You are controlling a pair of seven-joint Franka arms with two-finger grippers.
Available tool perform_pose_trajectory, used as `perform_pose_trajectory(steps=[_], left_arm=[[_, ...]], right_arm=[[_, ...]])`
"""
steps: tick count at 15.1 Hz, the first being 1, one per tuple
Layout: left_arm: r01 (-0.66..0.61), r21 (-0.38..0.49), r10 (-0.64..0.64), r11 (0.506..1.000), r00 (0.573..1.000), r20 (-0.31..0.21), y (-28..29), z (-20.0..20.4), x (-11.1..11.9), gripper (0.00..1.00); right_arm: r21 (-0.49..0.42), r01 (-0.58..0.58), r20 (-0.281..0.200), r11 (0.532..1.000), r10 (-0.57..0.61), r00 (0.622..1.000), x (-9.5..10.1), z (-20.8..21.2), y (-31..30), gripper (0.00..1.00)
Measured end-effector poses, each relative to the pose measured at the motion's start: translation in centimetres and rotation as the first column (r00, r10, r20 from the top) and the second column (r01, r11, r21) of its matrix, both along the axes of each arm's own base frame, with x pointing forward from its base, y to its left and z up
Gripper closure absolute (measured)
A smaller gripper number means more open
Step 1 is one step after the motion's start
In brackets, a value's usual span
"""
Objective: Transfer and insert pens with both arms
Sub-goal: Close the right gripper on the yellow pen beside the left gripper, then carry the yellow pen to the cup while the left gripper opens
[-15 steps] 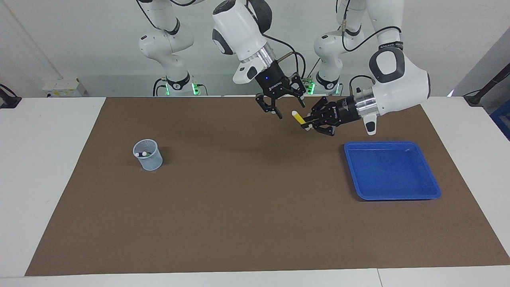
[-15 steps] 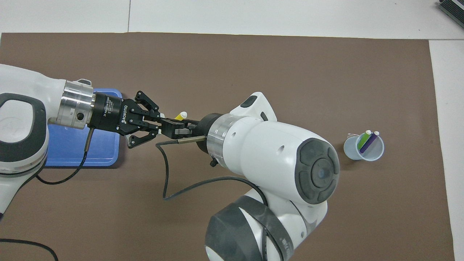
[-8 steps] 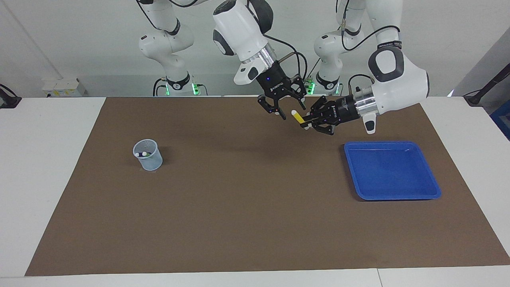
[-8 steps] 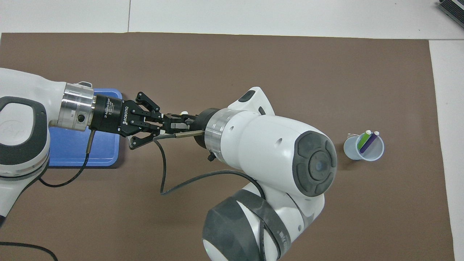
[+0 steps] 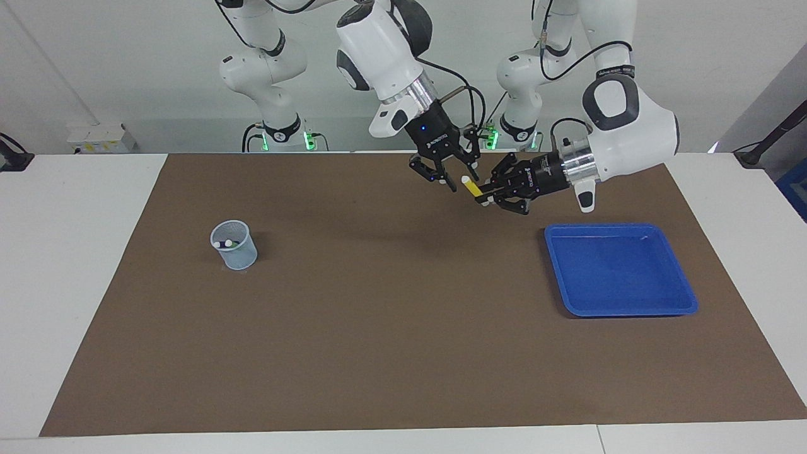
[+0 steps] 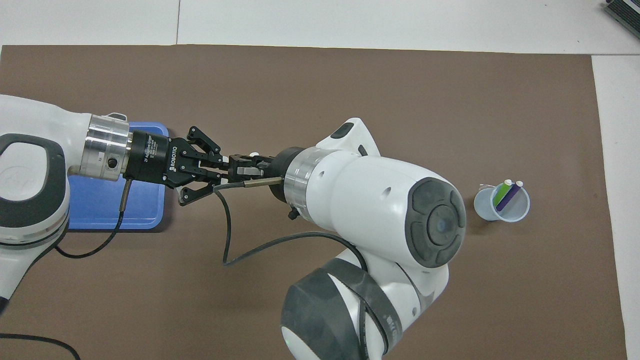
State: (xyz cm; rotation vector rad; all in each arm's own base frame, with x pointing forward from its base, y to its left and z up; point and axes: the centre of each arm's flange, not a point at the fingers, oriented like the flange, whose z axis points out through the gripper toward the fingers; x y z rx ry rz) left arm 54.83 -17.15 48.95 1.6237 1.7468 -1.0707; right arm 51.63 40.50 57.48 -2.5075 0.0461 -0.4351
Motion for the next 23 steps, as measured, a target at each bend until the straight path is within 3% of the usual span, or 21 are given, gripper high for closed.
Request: perform_pose_trajectory(steps=[6, 7, 11, 13, 14, 16, 18, 21, 23], left_arm=[[-0.005, 0.001, 0.005, 1.000, 1.000, -0.002, 0.0, 0.0, 0.0, 0.83], [-0.003, 0.000, 0.003, 1.000, 1.000, -0.001, -0.1, 0.0, 0.0, 0.78], [0.009, 0.002, -0.009, 1.000, 1.000, 0.008, -0.9, 0.3, -0.3, 0.34], [0.025, -0.001, -0.025, 1.000, 0.999, 0.040, -0.8, 0.3, -0.3, 0.13], [0.038, -0.004, -0.037, 0.999, 0.997, 0.067, -0.5, 0.3, -0.2, 0.01], [0.067, 0.015, -0.068, 0.998, 0.990, 0.121, 0.3, 0.1, 0.0, 0.00], [0.110, 0.087, -0.124, 0.990, 0.976, 0.177, 1.9, -0.4, 0.2, 0.00], [0.205, 0.227, -0.265, 0.952, 0.923, 0.278, 5.9, -1.4, 0.6, 0.00], [0.301, 0.360, -0.417, 0.883, 0.855, 0.308, 8.7, -2.2, 0.6, 0.00]], right_arm=[[0.000, 0.001, -0.001, 1.000, -0.001, 1.000, 0.1, -0.1, 0.0, 0.83], [-0.001, 0.003, -0.001, 1.000, -0.003, 1.000, 0.2, -0.1, -0.1, 0.83], [-0.005, 0.003, -0.001, 1.000, -0.003, 1.000, 0.5, -0.3, -0.4, 0.83], [-0.039, -0.040, -0.005, 0.998, 0.040, 0.999, 0.6, -1.0, -0.5, 0.83], [-0.070, -0.075, -0.019, 0.995, 0.074, 0.997, 0.8, -1.6, -1.1, 0.83], [-0.137, -0.143, -0.064, 0.980, 0.136, 0.989, 1.9, -2.7, -3.5, 0.83], [-0.220, -0.231, -0.120, 0.948, 0.209, 0.971, 3.2, -3.6, -7.4, 0.83], [-0.352, -0.376, -0.220, 0.857, 0.314, 0.923, 4.1, -4.0, -14.0, 0.83], [-0.412, -0.479, -0.288, 0.775, 0.388, 0.876, 4.1, -4.2, -17.9, 0.83]])
